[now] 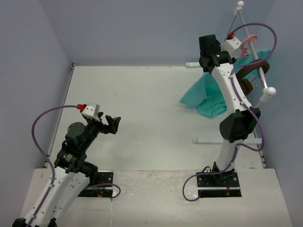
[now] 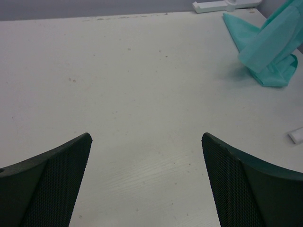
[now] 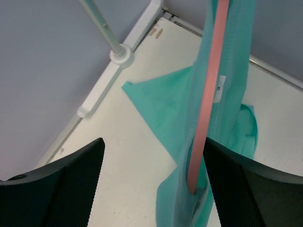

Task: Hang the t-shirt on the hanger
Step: Place the hanger at the clothesline, then reset both arms

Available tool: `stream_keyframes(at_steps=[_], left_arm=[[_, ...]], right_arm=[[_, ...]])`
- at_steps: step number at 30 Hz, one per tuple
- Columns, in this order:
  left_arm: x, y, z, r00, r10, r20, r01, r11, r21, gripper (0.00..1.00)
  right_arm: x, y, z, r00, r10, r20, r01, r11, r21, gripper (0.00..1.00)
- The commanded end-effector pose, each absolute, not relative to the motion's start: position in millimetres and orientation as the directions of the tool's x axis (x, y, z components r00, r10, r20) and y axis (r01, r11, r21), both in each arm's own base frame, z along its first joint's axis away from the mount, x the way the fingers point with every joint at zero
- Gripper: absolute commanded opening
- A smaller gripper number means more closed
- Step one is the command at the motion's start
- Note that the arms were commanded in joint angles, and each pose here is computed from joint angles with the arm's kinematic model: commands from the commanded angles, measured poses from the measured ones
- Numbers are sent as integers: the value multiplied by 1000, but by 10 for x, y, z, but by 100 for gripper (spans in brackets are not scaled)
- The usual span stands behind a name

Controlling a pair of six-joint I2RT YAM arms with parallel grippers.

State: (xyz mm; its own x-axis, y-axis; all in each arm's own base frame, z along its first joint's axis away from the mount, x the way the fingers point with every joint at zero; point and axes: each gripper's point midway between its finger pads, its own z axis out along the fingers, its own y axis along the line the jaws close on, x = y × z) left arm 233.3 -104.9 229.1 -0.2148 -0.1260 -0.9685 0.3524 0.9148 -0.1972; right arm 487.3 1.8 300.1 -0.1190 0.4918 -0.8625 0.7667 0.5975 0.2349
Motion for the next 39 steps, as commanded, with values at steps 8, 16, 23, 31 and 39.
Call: stream_keyframes(at_steps=[8,16,23,31,39], left_arm=[[2414,-887,2352,-194,-156,-968,251,947,-203,100],[2404,129,2421,-139,-218,-966,-345,925,-159,100],[2291,341,2627,-41,-277,-960,-455,861,-229,100],[2223,288,2471,-62,-229,-971,-382,905,-189,100],[2175,89,2649,-26,-160,-987,-200,968,-152,100]], right_arm=[[3988,525,4269,57,550,-833,490,712,503,99],[3128,1288,3960,-281,284,-917,-126,936,328,99],[2054,889,3795,-183,224,-957,-278,922,269,99],[1714,149,3329,-132,222,-966,6,975,223,99],[1625,-8,3053,-114,219,-969,64,975,213,99]])
